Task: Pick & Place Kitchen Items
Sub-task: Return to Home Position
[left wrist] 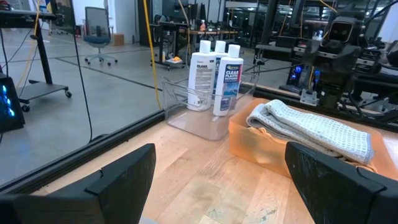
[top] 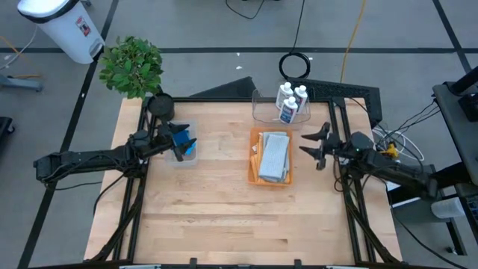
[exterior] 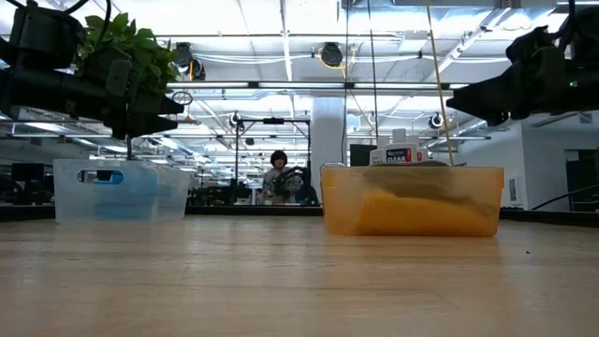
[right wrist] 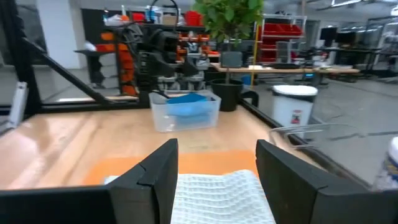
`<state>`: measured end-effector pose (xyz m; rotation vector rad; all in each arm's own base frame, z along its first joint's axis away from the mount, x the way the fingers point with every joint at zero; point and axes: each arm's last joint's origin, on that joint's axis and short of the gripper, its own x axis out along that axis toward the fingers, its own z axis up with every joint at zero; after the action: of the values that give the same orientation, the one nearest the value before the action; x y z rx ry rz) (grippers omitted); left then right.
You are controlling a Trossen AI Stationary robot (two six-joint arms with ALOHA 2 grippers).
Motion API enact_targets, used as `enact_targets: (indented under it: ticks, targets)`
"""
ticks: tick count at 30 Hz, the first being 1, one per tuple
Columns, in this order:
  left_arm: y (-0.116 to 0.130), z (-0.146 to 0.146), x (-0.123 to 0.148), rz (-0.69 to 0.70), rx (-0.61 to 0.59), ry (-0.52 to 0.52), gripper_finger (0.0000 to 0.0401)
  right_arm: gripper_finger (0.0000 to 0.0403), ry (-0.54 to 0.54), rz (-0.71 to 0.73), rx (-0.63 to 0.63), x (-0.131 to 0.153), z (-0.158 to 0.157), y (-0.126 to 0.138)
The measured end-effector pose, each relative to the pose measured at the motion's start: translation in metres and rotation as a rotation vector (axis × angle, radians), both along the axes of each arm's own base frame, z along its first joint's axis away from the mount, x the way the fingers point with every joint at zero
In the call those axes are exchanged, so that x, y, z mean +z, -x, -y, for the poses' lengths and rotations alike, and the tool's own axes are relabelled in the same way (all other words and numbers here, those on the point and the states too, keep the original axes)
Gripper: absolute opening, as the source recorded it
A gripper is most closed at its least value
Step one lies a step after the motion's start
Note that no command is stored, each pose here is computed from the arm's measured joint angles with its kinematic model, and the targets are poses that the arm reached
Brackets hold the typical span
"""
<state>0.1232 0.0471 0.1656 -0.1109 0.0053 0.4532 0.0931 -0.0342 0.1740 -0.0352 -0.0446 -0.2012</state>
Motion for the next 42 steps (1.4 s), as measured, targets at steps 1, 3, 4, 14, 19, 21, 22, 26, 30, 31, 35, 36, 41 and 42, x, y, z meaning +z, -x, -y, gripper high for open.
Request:
enact_targets:
  ticks: [1,3,4,14,19,21,22,26,30,31,35,36,41,42]
  targets:
    - [0.0000,0.0000,0.0000,0.000,0.000,0.000,0.0363,0.0183,-0.009,0.002,0.009,0.0000,-0.0008,-0.0003]
    - [0.0000,0.0000,0.0000,0.000,0.000,0.000,0.0363,0.0183,-0.015,0.003,0.020,0.0000,-0.0018,-0.0006]
    - [0.0000,0.0000,0.0000,0.000,0.000,0.000,0.0363,0.0183,-0.015,0.003,0.023,0.0000,-0.0021,-0.0008]
    - [0.0000,0.0000,0.0000,0.000,0.000,0.000,0.0363,0.0181,-0.012,0.003,0.023,0.0000,-0.0021,-0.0008]
    - [0.0000,0.0001,0.0000,0.000,-0.001,0.000,0.0363,0.0181,-0.007,0.002,0.022,0.0000,-0.0021,-0.0008]
    - [0.0000,0.0001,0.0000,0.000,-0.001,0.000,0.0363,0.0180,-0.006,0.001,0.023,0.0000,-0.0021,-0.0008]
    - [0.0000,0.0000,0.0000,-0.001,-0.001,0.000,0.0363,0.0180,-0.005,0.001,0.023,0.0000,-0.0021,-0.0008]
    - [0.0000,0.0000,0.0000,0.000,-0.001,0.000,0.0363,0.0180,-0.005,0.001,0.023,0.0000,-0.0021,-0.0008]
    - [0.0000,0.0000,0.0000,-0.001,-0.001,0.000,0.0363,0.0180,-0.005,0.001,0.022,0.0000,-0.0021,-0.0008]
    - [0.0000,0.0000,0.0000,-0.001,-0.001,0.000,0.0363,0.0180,-0.005,0.001,0.022,0.0000,-0.0021,-0.0008]
    - [0.0000,0.0001,0.0000,0.000,-0.001,0.000,0.0363,0.0180,-0.005,0.001,0.022,0.0000,-0.0021,-0.0008]
    - [0.0000,0.0001,0.0000,0.000,-0.001,0.000,0.0363,0.0180,-0.005,0.001,0.023,0.0000,-0.0021,-0.0008]
    - [0.0000,0.0001,0.0000,0.000,-0.001,0.000,0.0363,0.0180,-0.005,0.001,0.022,0.0000,-0.0021,-0.0008]
    - [0.0000,0.0001,0.0000,0.000,-0.001,0.000,0.0363,0.0180,-0.005,0.001,0.022,0.0000,-0.0021,-0.0008]
